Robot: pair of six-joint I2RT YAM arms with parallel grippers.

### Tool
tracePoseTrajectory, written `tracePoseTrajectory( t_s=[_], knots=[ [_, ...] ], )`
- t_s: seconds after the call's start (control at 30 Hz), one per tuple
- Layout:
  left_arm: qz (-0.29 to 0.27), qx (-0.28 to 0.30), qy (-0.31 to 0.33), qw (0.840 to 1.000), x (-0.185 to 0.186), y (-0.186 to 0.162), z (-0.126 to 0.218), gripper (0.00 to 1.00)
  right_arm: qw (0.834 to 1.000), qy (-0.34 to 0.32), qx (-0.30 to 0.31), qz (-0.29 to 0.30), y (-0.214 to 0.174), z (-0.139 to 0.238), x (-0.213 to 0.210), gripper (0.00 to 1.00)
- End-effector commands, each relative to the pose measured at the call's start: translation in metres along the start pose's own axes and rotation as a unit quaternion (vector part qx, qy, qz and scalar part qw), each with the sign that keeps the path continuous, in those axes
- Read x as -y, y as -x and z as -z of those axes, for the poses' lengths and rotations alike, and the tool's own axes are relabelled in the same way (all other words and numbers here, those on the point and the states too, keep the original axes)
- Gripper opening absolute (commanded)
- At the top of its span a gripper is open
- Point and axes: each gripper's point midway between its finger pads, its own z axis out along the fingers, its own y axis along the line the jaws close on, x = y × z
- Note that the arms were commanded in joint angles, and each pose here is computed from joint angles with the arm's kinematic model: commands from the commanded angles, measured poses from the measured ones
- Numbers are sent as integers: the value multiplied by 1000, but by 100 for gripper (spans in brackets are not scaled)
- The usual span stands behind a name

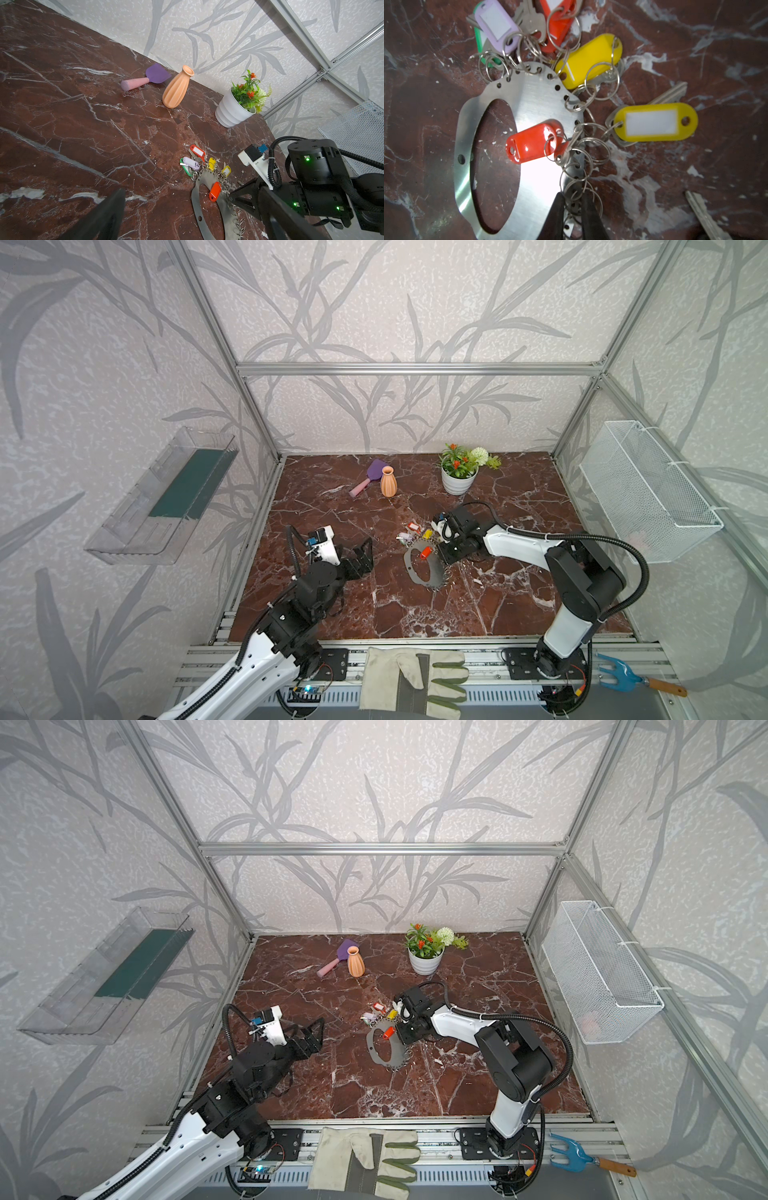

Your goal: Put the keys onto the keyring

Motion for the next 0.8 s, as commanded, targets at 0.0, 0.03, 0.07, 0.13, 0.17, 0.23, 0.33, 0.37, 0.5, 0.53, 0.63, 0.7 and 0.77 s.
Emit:
tracePoseTrajectory(
  t_s=[0.0,0.03,0.07,0.13,0.17,0.23,0.33,0.37,0.5,0.53,0.63,0.7,0.77],
  knots=[
    [9,2,13,1000,-6,-3,-2,99,1000,-6,10,8,11,3,-1,14],
    [10,1,14,1000,-6,-3,-3,99,1000,-4,10,10,11,4,-2,13],
    [11,0,15,1000,-6,-4,-3,99,1000,-2,11,9,11,5,-3,12],
    [13,-1,15,1000,-6,-4,-4,99,1000,0,15,11,13,7,-4,12],
    [12,-1,15,1000,-6,-4,-4,99,1000,0,17,10,14,8,-4,12],
    [12,-2,16,1000,-7,-5,-5,99,1000,-1,15,11,14,8,-4,10],
    [10,-3,15,1000,-6,-6,-6,99,1000,-1,15,9,14,8,-4,8],
    [11,-3,15,1000,-6,-6,-6,99,1000,-2,14,8,14,7,-3,10],
    [13,-4,15,1000,-7,-7,-6,99,1000,-6,16,6,18,6,-2,21],
    [13,-4,16,1000,-7,-7,-6,99,1000,-10,15,6,19,6,-1,22],
    [16,-6,17,1000,-9,-10,-6,99,1000,-20,16,4,23,6,1,23],
    [19,-6,15,1000,-8,-10,-7,99,1000,-24,17,3,25,7,2,24],
    [21,-7,16,1000,-10,-12,-7,99,1000,-22,15,3,26,5,2,24]
  ],
)
